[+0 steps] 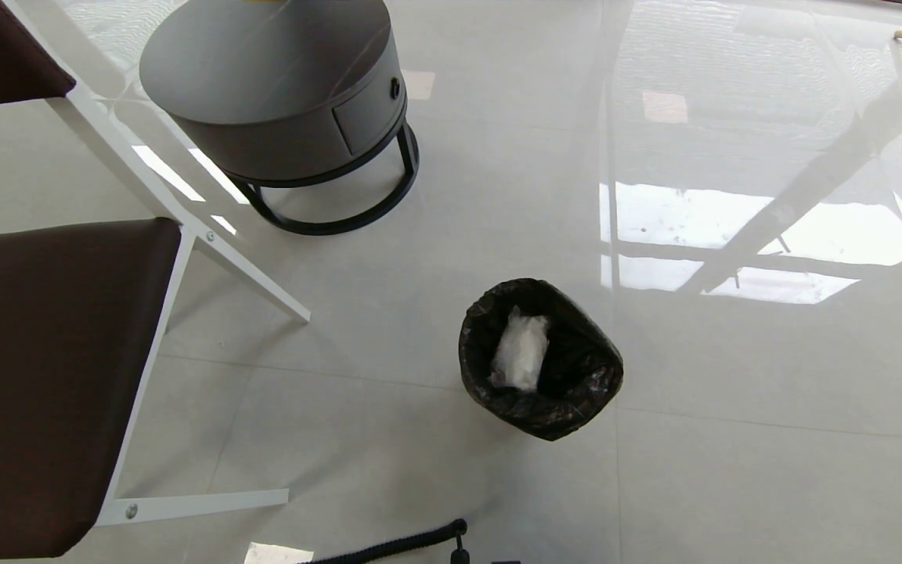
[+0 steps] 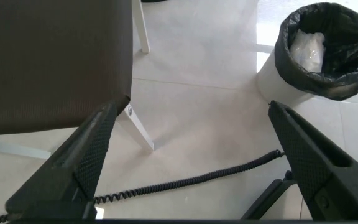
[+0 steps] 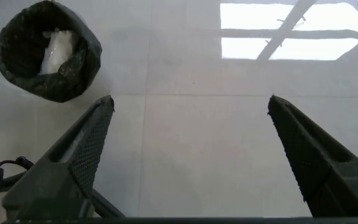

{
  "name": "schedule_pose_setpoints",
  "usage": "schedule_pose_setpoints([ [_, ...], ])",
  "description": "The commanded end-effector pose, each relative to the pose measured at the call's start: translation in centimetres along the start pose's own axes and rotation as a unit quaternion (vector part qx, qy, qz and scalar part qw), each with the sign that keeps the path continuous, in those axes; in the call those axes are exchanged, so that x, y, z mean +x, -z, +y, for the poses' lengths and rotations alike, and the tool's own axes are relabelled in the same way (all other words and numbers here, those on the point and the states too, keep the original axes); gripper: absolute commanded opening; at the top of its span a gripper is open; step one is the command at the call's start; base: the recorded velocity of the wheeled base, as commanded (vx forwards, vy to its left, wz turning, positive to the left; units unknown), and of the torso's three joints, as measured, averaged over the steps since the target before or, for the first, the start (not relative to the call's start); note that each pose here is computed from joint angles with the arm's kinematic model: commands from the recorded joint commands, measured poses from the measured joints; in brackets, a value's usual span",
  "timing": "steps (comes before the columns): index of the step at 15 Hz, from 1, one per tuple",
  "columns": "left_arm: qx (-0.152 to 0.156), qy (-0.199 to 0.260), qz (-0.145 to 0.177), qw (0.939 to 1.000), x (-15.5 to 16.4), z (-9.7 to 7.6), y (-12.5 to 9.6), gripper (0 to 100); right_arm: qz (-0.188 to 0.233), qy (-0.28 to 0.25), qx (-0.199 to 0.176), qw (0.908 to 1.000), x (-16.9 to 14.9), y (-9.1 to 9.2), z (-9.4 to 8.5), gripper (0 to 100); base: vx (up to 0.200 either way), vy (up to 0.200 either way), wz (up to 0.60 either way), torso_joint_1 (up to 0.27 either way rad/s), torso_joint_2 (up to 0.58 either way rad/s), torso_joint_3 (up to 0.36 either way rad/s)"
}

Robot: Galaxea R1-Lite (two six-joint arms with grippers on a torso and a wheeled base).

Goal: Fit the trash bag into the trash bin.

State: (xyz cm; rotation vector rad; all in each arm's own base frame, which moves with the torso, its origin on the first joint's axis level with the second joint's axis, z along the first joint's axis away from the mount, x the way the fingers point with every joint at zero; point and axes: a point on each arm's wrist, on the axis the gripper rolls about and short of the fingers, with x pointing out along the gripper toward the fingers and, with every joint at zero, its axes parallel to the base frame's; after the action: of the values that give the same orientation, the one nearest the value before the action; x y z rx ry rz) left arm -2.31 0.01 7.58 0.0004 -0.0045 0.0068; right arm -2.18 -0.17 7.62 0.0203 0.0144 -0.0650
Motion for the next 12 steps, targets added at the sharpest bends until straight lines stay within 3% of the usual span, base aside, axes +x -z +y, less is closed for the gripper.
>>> schedule_pose_setpoints([
  [1,0.000,0.000,0.001,1.0000,0.03,0.00,0.02,100,-0.007,0.001,-0.010,0.9999,-0.11,0.06,-0.01,100,0.000,0.000,0.00,0.000,0.00,0.000],
  [12,0.000,0.000,0.001,1.0000,0.02,0.00,-0.02,100,-0.007,-0.003,-0.011,0.9999,-0.11,0.06,0.01,100,0.000,0.000,0.00,0.000,0.00,0.000],
])
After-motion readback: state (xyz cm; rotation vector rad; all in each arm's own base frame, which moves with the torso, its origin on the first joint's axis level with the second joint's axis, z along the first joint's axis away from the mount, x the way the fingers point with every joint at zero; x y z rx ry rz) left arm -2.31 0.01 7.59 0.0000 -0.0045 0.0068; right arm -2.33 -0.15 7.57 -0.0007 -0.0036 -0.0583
